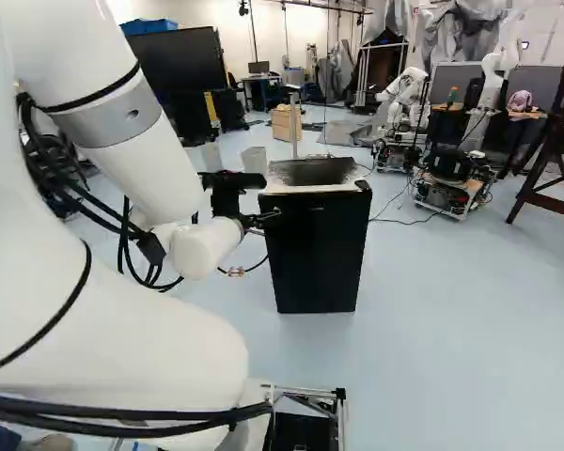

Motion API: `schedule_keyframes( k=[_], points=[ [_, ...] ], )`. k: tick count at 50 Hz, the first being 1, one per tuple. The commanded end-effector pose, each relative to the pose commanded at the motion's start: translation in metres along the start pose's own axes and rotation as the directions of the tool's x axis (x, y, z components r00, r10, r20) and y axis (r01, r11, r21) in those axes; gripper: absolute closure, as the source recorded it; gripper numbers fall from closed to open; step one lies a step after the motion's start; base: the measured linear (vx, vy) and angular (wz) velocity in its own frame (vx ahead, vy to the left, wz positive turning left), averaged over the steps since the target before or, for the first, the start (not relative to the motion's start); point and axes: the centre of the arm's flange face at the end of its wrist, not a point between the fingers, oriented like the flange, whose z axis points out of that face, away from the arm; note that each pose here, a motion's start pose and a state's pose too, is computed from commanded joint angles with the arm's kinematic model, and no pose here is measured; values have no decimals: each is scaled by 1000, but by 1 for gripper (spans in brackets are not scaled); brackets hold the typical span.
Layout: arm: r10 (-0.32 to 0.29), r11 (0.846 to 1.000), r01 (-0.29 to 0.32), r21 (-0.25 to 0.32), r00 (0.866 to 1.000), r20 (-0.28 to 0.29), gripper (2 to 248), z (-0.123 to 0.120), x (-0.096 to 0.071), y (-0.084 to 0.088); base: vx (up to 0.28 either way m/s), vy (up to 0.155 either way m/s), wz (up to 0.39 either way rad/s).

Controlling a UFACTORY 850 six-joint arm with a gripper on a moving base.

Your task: Grab a drink from the fridge

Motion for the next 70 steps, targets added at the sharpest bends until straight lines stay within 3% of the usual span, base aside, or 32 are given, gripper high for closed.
schedule_keyframes(
  k=[27, 47, 70],
  points=[
    [12, 1000, -12, 12, 1000, 16, 3, 45, 1, -25, 0, 0, 0],
    [20, 1000, -20, 8, 1000, -8, 3, 67, -6, -44, 0, 0, 0],
    [46, 998, -48, -43, 998, -48, 3, 91, -15, -65, 0, 0, 0]
  ],
)
